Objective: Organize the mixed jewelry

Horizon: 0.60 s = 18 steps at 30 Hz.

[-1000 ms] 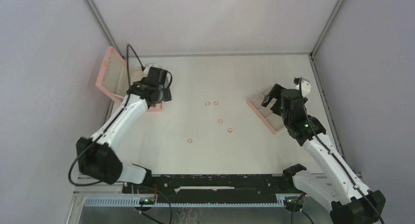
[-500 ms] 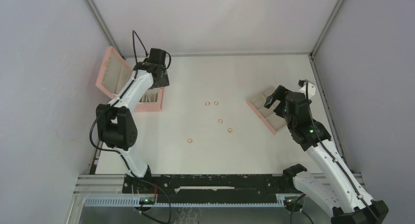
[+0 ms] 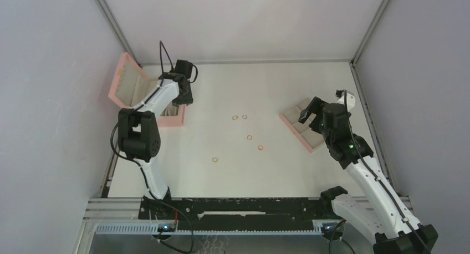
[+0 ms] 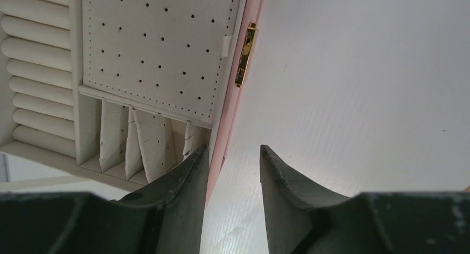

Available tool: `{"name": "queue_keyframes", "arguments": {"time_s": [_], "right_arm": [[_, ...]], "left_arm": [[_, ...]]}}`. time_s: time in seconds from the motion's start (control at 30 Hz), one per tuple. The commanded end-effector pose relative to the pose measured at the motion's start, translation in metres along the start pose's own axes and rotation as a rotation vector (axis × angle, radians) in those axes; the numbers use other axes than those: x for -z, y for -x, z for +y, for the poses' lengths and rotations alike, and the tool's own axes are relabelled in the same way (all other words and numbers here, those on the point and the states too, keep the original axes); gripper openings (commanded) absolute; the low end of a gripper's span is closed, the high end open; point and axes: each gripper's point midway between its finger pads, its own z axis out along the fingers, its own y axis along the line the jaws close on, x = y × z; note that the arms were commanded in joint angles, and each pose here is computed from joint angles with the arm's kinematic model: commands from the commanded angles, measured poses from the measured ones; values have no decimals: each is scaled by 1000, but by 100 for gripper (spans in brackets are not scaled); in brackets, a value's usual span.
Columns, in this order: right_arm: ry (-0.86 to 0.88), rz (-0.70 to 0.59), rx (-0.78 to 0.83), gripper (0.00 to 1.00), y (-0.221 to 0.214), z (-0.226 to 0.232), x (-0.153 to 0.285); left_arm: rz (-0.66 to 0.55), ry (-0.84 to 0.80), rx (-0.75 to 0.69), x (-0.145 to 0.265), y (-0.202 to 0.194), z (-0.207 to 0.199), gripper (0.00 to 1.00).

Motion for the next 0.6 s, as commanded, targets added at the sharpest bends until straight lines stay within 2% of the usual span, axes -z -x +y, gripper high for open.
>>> {"name": "queue_keyframes", "arguments": {"time_s": [0.0,0.17,0.27,0.37,0.43,0.5,0.53,0.57], "right_arm": [[12,-26,5,99,8,1,0],[3,-17,5,99,8,-3,-3],[2,-9,2,98,7,-3,-5],[8,-8,-3,98,7,-1,-6],[12,-7,-5,98,7,0,-6],[11,-7,-4,97,7,-1,-6],[8,-7,-4,98,7,-2,-5],[4,-8,-5,97,7,-3,-5]], "left_arm": [[-19,5,7,-6,10,1,44],[-13,0,22,-11,6,1,43],[9,-13,14,-16,0,-2,35],[21,-8,9,-21,-7,-1,34],[21,-11,7,-22,-11,-1,29],[23,-6,-1,-23,-14,1,29],[24,2,-5,-24,-14,3,32],[28,4,-12,-25,-16,3,39]]}}
